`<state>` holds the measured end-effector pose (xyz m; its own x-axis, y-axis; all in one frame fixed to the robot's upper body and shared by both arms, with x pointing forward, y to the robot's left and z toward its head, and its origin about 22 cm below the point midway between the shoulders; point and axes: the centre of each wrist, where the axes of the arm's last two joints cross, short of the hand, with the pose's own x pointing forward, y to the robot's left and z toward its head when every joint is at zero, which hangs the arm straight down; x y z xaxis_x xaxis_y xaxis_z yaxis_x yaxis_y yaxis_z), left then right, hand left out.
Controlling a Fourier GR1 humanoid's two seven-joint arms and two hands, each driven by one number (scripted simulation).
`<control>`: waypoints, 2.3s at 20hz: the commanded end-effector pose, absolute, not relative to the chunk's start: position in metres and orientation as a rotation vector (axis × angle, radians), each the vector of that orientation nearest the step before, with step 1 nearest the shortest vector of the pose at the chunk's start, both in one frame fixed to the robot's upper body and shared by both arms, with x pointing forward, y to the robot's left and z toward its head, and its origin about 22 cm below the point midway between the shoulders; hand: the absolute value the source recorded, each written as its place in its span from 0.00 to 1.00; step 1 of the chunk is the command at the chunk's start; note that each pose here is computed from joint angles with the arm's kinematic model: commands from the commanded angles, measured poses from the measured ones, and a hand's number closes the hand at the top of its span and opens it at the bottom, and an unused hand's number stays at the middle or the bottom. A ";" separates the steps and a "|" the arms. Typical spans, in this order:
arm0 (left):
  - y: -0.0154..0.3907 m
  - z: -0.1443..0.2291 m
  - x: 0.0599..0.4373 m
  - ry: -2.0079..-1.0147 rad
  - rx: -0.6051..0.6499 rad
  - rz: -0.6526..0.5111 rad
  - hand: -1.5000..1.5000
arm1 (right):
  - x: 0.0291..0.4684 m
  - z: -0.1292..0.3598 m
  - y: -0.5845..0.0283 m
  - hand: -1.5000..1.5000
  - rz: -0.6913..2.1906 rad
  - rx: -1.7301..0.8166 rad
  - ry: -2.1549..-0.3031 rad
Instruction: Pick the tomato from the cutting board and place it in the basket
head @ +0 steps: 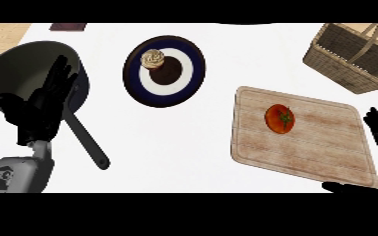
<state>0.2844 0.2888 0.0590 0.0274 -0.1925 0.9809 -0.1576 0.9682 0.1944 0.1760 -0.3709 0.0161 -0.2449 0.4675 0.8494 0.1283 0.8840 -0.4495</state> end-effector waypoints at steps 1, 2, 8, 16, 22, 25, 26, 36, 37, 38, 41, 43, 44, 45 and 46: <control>0.290 0.051 0.289 -1.526 0.278 -0.020 0.50 | 0.198 0.004 -0.340 0.00 0.358 -0.418 -1.832; 0.292 0.030 0.282 -1.496 0.290 -0.011 0.50 | 0.205 -0.005 -0.355 0.00 0.337 -0.423 -1.850; 0.289 0.049 0.288 -1.520 0.289 -0.022 0.50 | 0.185 -0.027 -0.335 0.00 0.291 -0.518 -1.866; 0.292 0.047 0.282 -1.510 0.285 -0.033 0.50 | 0.200 -0.029 -0.329 0.00 0.304 -0.459 -1.909; 0.292 0.054 0.284 -1.502 0.275 -0.039 0.50 | 0.222 -0.027 -0.332 0.00 0.288 -0.450 -1.907; 0.309 0.058 0.274 -1.521 0.288 -0.025 0.50 | 0.210 -0.044 -0.321 0.00 0.286 -0.458 -1.903; 0.294 0.039 0.283 -1.506 0.301 -0.027 0.50 | 0.225 -0.039 -0.322 0.00 0.303 -0.468 -1.886; 0.301 0.042 0.296 -1.516 0.296 -0.020 0.50 | 0.245 -0.054 -0.300 0.00 0.323 -0.548 -1.842; 0.297 0.049 0.284 -1.518 0.284 -0.031 0.50 | 0.235 -0.052 -0.312 0.00 0.325 -0.530 -1.810; 0.314 0.044 0.282 -1.525 0.291 -0.025 0.50 | 0.224 -0.066 -0.294 0.00 0.325 -0.541 -1.840; 0.287 0.057 0.293 -1.517 0.299 -0.010 0.50 | 0.254 -0.033 -0.318 0.00 0.332 -0.533 -1.829; 0.292 0.064 0.289 -1.525 0.286 -0.021 0.50 | 0.250 -0.061 -0.289 0.00 0.354 -0.519 -1.827; 0.290 0.050 0.280 -1.515 0.294 -0.014 0.50 | 0.252 -0.049 -0.283 0.00 0.354 -0.528 -1.827; 0.299 0.050 0.307 -1.511 0.289 -0.012 0.50 | 0.237 -0.063 -0.298 0.00 0.369 -0.538 -1.810; 0.316 0.051 0.280 -1.516 0.269 -0.009 0.50 | 0.246 -0.055 -0.301 0.00 0.350 -0.535 -1.814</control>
